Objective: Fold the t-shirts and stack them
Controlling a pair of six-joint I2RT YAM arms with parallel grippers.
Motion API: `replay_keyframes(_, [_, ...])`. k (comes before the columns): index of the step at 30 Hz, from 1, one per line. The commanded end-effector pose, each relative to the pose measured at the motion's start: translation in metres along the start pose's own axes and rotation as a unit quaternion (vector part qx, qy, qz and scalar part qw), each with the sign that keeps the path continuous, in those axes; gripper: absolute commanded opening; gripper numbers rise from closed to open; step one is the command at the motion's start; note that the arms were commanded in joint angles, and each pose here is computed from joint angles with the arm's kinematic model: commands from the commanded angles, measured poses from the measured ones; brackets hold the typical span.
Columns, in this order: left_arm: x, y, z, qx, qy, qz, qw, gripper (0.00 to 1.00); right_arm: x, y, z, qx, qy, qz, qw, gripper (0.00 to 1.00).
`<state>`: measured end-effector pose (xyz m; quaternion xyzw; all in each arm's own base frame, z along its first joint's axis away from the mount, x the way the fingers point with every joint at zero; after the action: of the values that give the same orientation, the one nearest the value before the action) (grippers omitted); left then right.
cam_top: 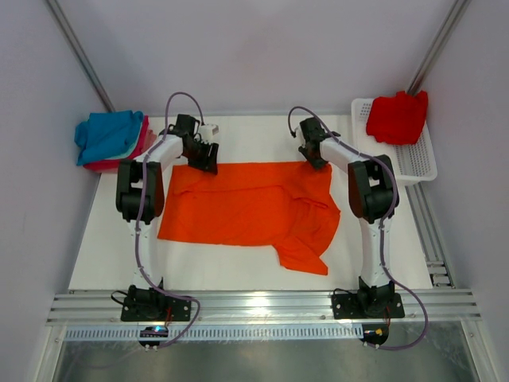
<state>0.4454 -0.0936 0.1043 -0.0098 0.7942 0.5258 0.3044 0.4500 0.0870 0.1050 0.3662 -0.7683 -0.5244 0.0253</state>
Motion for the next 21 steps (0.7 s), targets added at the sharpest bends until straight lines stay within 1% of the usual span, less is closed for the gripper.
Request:
replay_keyframes(1, [0.006,0.008,-0.001,-0.007,0.005,0.011,1.0,0.54,0.0,-0.012,-0.016,0.028,-0.02,0.006,0.999,0.37])
replay_keyframes(3, [0.007,0.008,-0.001,-0.008,0.005,0.012,1.0,0.54,0.0,-0.013,-0.02,0.041,-0.027,0.003,0.999,0.34])
replay_keyframes(4, [0.008,0.008,0.0,-0.009,0.005,0.013,1.0,0.53,0.0,-0.012,-0.023,0.047,-0.03,0.001,0.998,0.3])
replay_keyframes(7, [0.009,0.008,-0.001,-0.008,0.005,0.014,1.0,0.52,0.0,-0.009,-0.029,0.059,-0.041,-0.001,0.997,0.26])
replay_keyframes(12, [0.012,0.01,0.001,-0.009,0.007,0.015,1.0,0.52,0.004,-0.001,-0.032,0.065,-0.048,-0.003,0.997,0.27])
replay_keyframes(13, [0.012,0.01,0.0,-0.009,0.007,0.016,1.0,0.52,0.004,0.001,-0.034,0.069,-0.05,-0.005,0.996,0.28])
replay_keyframes(14, [0.012,0.011,0.001,-0.01,0.009,0.014,1.0,0.52,0.002,0.004,-0.035,0.075,-0.052,-0.011,0.996,0.31])
replay_keyframes(16, [0.012,0.012,0.0,-0.009,0.007,0.013,1.0,0.52,0.002,0.004,-0.038,0.084,-0.052,-0.01,0.995,0.31])
replay_keyframes(21, [0.015,0.015,0.002,-0.013,0.009,0.013,1.0,0.51,0.005,-0.007,-0.036,0.093,-0.055,0.001,0.994,0.31])
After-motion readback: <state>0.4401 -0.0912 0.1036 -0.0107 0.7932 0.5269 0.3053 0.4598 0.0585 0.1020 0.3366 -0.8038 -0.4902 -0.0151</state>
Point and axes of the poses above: each gripper's point midway between its finger pads, its own y axis back along the fingers, its own z axis along the line the jaws close on, x = y × z, the point moved 9 cm from there along y, back along the fingers, and after that the axes turned 1 degree about -y, right-handed, at the moved point
